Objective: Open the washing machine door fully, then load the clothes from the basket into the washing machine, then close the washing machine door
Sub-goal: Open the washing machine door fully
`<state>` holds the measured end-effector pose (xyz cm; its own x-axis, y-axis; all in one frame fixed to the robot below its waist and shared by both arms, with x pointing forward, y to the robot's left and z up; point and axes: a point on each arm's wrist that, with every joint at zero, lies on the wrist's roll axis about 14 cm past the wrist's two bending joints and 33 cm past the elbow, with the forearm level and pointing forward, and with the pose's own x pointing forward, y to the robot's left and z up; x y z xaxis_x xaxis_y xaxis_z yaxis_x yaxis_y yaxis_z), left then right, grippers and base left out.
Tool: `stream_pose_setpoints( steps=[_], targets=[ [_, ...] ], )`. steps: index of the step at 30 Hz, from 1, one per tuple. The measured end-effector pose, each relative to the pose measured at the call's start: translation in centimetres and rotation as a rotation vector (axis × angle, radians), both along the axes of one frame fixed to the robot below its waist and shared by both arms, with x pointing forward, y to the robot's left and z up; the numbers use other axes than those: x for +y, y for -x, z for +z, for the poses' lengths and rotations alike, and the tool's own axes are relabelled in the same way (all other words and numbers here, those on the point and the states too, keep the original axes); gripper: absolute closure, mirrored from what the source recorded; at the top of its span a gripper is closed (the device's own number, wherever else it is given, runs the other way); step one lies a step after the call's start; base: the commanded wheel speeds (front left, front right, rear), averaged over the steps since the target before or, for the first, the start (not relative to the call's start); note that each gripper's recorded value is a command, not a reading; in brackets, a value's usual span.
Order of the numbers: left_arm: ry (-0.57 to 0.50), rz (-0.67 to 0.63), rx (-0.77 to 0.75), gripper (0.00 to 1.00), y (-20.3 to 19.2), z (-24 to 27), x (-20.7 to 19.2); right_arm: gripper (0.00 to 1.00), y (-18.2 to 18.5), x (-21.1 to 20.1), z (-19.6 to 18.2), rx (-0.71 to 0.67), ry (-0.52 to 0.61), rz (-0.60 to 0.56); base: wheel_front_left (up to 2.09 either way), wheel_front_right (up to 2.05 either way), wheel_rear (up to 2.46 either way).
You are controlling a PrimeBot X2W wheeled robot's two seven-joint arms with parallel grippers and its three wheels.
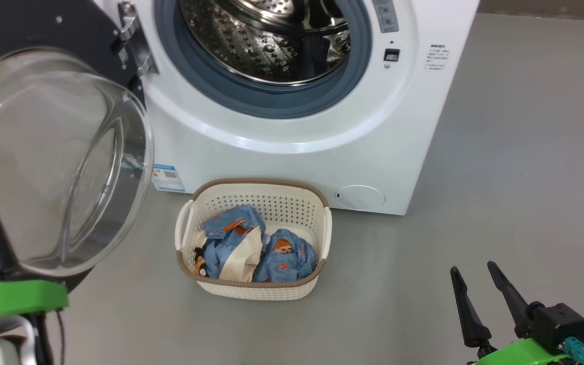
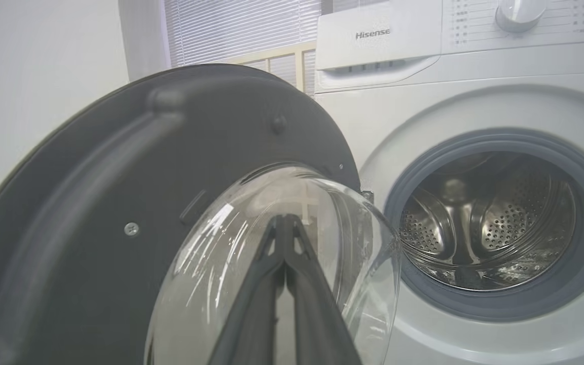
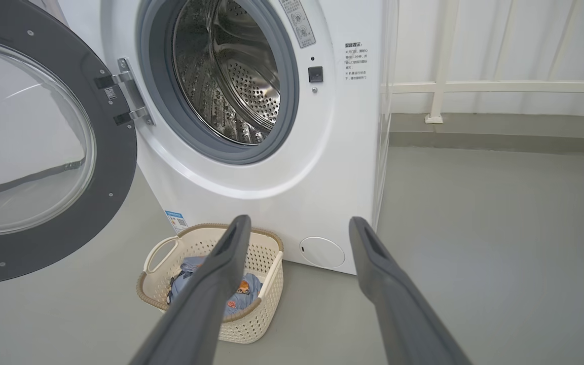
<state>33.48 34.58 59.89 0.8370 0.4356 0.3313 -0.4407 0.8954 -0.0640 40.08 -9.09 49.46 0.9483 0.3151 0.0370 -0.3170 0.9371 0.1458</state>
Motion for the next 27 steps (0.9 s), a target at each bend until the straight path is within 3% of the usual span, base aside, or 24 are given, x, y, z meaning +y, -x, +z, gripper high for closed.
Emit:
stream_pose_setpoints(
  steps=[15,16,17,20,22,24,27],
  targets=[
    [-0.029,-0.332,-0.024,1.00,-3.2,0.8,-10.7,0.00,2.0,-4.0,0.9,-0.029,-0.012,-0.122,0.00,0.00,0.00],
    [-0.027,-0.351,-0.016,0.91,-3.3,0.5,-11.3,0.00,2.1,-4.3,1.0,-0.031,-0.013,-0.132,0.00,0.00,0.00],
    [-0.024,-0.371,-0.007,0.70,-3.5,0.2,-11.9,0.00,2.3,-4.7,1.0,-0.032,-0.013,-0.142,0.00,0.00,0.00],
    [-0.019,-0.422,0.011,0.47,-3.8,-0.4,-13.6,0.00,2.8,-5.7,1.3,-0.039,-0.013,-0.173,0.00,0.00,0.00],
    [-0.012,-0.454,0.029,0.11,-3.9,-1.1,-14.7,0.00,3.2,-6.4,1.4,-0.043,-0.013,-0.194,0.00,0.00,0.00],
    [-0.001,-0.464,0.051,0.00,-3.9,-2.0,-15.4,0.00,3.6,-7.1,1.5,-0.047,-0.013,-0.215,0.00,0.00,0.00],
    [0.023,-0.476,0.085,0.00,-3.7,-3.2,-16.1,0.00,4.5,-8.0,1.6,-0.048,-0.013,-0.244,0.00,0.00,0.00]
  ],
)
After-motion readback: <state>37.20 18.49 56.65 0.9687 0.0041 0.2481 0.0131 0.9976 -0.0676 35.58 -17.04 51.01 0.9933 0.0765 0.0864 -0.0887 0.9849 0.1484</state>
